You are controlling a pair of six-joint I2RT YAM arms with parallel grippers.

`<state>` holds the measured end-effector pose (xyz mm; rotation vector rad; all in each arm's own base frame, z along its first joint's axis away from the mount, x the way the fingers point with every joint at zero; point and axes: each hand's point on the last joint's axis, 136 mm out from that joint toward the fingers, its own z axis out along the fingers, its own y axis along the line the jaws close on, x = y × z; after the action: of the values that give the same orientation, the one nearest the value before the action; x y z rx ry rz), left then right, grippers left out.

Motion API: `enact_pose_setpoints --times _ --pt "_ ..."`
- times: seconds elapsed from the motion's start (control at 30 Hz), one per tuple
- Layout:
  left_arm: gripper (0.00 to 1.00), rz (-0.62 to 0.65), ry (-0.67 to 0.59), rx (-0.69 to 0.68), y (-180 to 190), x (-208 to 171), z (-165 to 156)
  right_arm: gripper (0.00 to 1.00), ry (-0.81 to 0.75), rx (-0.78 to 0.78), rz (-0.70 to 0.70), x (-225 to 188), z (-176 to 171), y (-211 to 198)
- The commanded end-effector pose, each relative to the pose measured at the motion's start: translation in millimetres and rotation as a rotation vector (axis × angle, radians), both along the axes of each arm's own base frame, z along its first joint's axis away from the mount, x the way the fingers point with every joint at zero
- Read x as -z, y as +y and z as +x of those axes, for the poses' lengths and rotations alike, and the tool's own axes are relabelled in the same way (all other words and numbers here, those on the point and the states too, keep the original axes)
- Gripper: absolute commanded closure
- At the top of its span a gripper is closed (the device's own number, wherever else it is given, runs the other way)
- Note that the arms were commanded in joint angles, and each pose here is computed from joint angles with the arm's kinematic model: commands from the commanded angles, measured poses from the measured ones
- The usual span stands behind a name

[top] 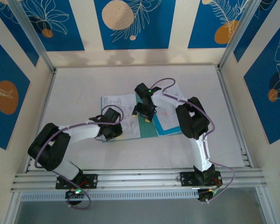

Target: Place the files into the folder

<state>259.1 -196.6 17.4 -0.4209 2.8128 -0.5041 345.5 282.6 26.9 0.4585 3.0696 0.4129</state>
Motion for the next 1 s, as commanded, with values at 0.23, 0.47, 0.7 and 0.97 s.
enact_pose_setpoints --times 0.23,0.47,0.7,0.97 --pt "1.00 0.171 0.183 -0.054 47.0 34.1 -43.1 0.31 0.162 0.029 -0.193 66.7 -15.9 -55.7" --pt "1.00 0.167 0.182 -0.058 46.7 33.3 -42.9 0.31 0.240 0.068 -0.145 83.7 -23.9 -62.6" --pt "1.00 0.169 0.180 -0.059 47.1 33.0 -42.8 0.30 0.083 0.024 -0.101 42.3 0.3 -59.4" --pt "1.00 0.171 0.175 -0.059 47.5 31.4 -42.3 0.29 -0.197 -0.028 0.024 -66.7 32.0 -28.2"
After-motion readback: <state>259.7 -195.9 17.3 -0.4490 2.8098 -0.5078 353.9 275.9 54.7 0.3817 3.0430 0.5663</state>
